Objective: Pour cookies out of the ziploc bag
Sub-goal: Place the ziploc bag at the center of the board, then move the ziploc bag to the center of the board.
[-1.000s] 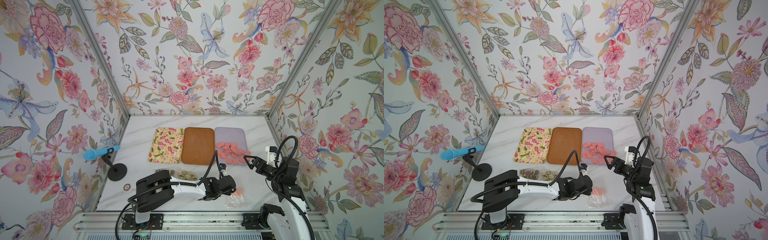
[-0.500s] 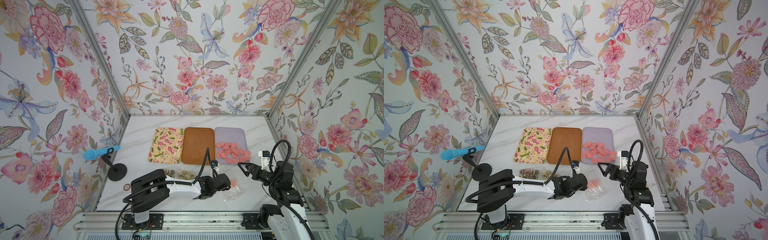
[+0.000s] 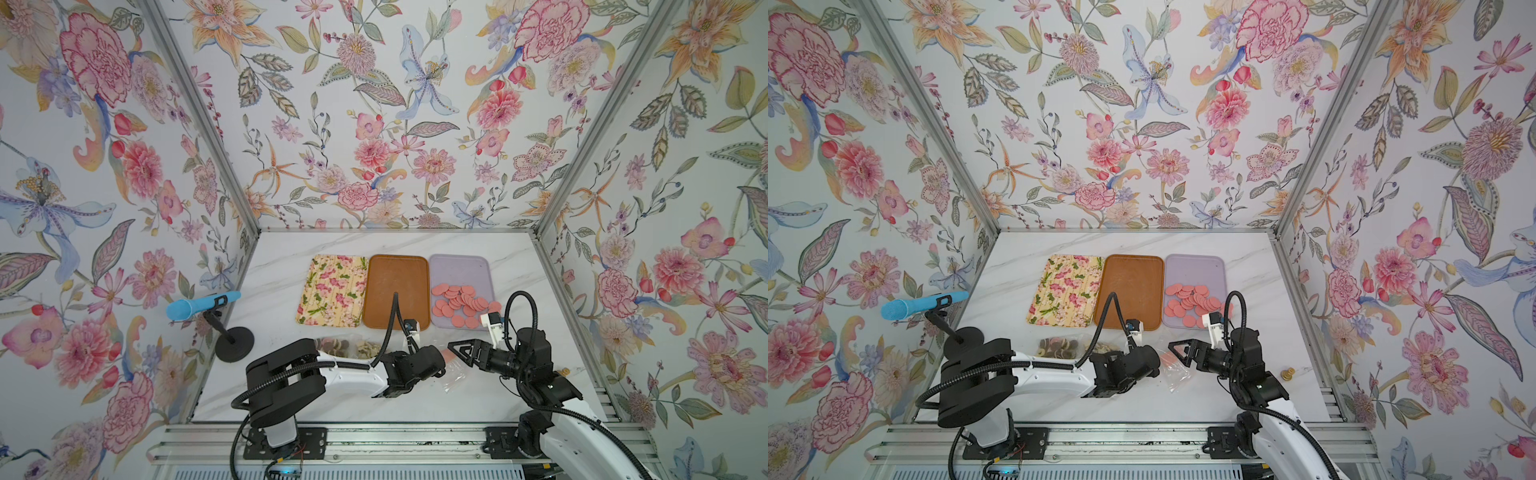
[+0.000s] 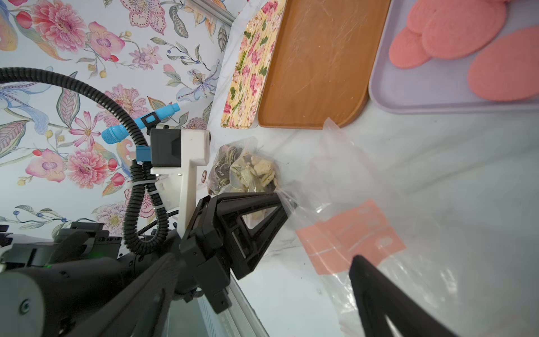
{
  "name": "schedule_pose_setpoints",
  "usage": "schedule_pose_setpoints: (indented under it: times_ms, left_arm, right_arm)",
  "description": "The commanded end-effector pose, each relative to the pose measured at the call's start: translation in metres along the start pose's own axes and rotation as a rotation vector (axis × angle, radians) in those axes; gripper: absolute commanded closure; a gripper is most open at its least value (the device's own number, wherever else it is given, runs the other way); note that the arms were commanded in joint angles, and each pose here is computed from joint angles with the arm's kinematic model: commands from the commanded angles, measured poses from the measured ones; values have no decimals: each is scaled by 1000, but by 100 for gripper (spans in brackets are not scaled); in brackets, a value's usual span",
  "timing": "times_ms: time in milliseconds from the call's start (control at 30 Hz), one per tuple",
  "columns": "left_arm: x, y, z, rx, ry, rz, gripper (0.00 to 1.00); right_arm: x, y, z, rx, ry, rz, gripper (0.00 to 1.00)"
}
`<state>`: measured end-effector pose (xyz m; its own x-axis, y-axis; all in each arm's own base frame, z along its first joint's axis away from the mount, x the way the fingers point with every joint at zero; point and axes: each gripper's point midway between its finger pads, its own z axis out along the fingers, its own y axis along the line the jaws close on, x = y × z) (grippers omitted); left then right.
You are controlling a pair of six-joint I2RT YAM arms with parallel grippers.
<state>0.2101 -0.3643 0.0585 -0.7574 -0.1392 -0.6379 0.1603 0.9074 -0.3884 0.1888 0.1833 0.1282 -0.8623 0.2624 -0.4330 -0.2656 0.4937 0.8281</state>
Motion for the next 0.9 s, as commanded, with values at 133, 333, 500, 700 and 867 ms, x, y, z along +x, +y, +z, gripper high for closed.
schedule_pose_setpoints:
  times_ms: [133, 333, 500, 700, 867]
  left_arm:
    - [5, -17, -20, 124, 28, -25, 71]
    - [6, 0, -37, 104, 39, 2, 63]
    - [-17, 16, -62, 53, -17, 80, 59]
    - [-31, 48, -87, -25, -46, 93, 57]
    - [-27, 74, -102, 3, -64, 27, 57]
  right_arm:
    - [2, -2, 17, 0, -34, 20, 4]
    - [-1, -6, 32, 29, -13, 15, 4]
    - [7, -23, 41, 101, 33, 20, 4]
    - [24, -51, 34, 229, 78, 48, 4]
    - [32, -72, 23, 344, 83, 80, 4]
